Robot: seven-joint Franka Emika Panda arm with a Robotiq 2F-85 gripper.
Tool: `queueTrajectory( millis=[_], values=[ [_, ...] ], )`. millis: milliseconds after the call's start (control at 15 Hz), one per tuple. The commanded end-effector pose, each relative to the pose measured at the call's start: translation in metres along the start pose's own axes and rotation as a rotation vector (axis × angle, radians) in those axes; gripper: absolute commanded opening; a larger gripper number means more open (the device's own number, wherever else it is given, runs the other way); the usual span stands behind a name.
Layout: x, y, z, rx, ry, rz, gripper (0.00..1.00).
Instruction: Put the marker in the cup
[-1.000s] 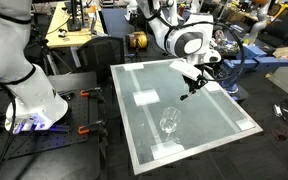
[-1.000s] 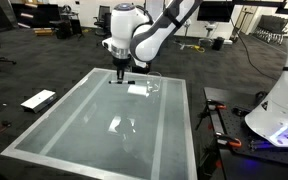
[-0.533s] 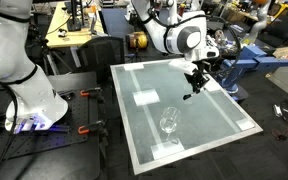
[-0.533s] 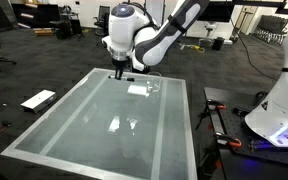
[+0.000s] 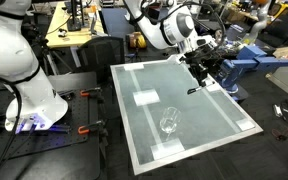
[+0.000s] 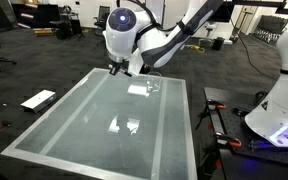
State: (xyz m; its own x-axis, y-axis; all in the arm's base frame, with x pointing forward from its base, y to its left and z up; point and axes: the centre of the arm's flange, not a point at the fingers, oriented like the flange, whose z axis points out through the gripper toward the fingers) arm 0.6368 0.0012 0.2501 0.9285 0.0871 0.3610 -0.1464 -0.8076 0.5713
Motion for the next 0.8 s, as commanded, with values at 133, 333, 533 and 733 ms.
queueTrajectory(
  millis=[133, 333, 533, 733],
  values=[
    [-0.025, -0.017, -0.018, -0.231, 0.008, 0.208, 0.04],
    [-0.032, -0.025, -0.018, -0.385, 0.008, 0.311, 0.04],
    [-0.037, -0.026, -0.018, -0.532, -0.005, 0.409, 0.04],
    [-0.044, -0.027, -0.021, -0.669, -0.020, 0.495, 0.04]
  ],
)
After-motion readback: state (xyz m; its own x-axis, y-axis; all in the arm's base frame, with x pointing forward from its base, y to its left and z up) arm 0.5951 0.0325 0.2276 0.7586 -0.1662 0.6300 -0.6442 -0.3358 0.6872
